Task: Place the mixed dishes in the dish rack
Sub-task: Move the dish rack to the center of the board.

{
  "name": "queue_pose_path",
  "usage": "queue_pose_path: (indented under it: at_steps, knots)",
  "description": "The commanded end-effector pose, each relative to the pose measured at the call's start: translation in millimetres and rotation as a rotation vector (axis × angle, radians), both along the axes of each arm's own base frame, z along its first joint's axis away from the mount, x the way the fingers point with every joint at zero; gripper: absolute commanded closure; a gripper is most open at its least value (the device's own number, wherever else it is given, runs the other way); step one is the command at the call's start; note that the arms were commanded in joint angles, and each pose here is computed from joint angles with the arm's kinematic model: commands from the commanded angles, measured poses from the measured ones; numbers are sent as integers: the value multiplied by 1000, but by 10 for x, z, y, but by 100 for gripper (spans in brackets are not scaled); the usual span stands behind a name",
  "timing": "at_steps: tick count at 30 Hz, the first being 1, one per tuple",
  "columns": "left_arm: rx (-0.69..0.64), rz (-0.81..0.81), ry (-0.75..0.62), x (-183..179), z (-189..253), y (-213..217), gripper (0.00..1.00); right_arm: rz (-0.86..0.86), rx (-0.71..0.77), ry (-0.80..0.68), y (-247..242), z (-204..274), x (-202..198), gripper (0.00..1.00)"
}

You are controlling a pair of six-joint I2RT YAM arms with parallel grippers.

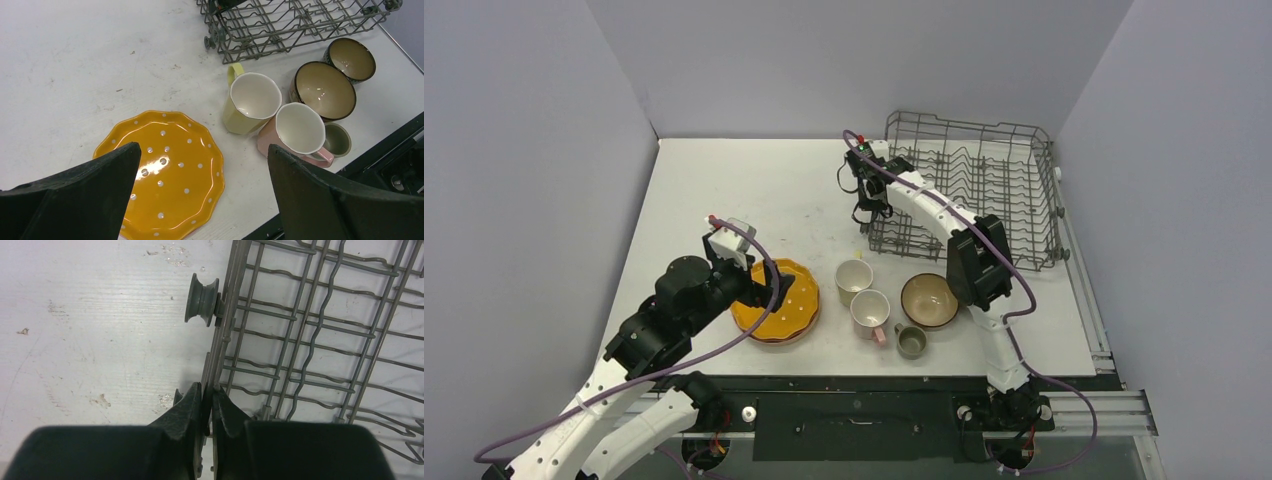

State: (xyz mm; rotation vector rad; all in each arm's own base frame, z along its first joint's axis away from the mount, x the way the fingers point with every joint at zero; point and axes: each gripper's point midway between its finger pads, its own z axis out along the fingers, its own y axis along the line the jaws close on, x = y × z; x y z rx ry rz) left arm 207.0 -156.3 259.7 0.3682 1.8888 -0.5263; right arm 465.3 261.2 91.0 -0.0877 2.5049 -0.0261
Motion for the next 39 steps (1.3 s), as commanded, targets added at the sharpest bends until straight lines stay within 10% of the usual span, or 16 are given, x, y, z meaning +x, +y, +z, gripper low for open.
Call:
queue_pose_path:
  at_steps: [1,39]
  knots:
    - [-48,-9,-59,10,272,-10,4,102,135,-145,579,477,173,100]
    - [-98,13,-76,26,365,78,4,364,310,-334,1970,778,-8,100]
